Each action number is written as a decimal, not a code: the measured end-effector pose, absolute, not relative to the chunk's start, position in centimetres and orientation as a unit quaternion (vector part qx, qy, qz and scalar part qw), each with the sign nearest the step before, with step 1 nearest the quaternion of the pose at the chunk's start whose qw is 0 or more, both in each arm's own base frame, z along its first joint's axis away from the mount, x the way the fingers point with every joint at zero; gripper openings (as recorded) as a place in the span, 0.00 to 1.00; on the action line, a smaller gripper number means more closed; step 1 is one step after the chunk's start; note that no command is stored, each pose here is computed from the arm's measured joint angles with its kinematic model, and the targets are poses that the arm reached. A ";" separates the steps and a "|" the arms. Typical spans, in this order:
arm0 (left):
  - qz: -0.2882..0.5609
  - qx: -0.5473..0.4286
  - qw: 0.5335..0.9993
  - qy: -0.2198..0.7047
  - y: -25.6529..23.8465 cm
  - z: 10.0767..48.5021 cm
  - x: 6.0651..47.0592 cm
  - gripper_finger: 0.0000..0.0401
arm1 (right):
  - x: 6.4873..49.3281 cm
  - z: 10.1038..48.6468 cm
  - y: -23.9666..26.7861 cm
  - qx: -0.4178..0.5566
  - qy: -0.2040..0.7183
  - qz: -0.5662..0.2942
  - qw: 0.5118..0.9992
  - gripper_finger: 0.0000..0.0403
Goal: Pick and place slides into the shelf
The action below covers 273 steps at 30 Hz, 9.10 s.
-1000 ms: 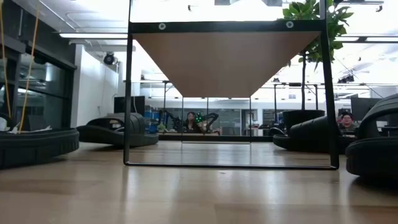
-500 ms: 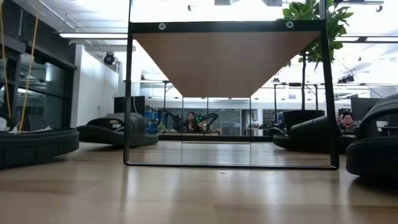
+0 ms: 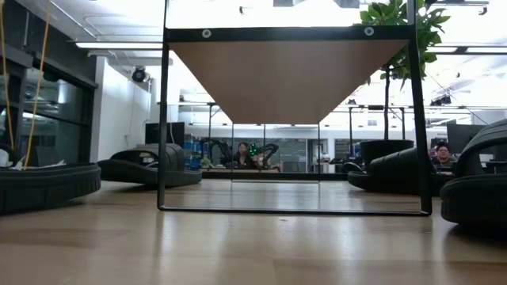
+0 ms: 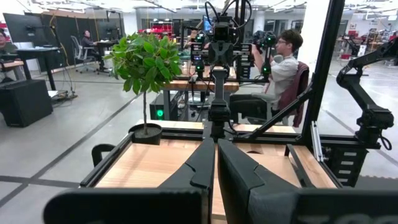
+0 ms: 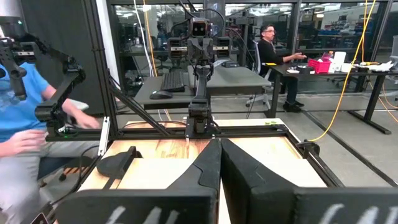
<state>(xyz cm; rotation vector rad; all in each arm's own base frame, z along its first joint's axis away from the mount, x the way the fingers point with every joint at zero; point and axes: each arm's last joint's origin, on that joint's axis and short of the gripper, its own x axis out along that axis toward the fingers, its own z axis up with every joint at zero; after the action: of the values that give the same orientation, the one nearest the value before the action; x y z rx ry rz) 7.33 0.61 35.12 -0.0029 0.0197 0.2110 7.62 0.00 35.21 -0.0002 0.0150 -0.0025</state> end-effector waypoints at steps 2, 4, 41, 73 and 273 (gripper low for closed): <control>0.105 -0.001 0.994 0.010 0.6 35.1 7.3 0.02 | 7.6 35.2 0.0 0.000 0.008 -0.001 1.000 0.00; 0.105 -0.001 0.994 0.010 0.6 35.1 7.3 0.03 | 7.6 35.2 0.0 0.000 0.008 -0.001 1.000 0.00; 0.105 -0.001 0.994 0.010 0.6 35.1 7.3 0.03 | 7.6 35.2 0.0 0.000 0.008 -0.001 1.000 0.00; 0.105 -0.002 0.994 0.008 0.6 35.2 7.3 0.02 | 7.6 35.2 0.0 -0.092 0.008 -0.004 0.996 0.00; 0.140 0.017 0.989 0.049 0.8 34.7 12.5 0.03 | 13.7 37.8 12.8 -0.300 0.354 -0.137 0.875 0.00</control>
<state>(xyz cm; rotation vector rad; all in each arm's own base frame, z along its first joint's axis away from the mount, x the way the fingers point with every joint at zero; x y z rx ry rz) 12.52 0.81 34.74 0.0350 0.0976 0.2818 13.72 12.85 37.84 -0.6259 0.7395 -0.2862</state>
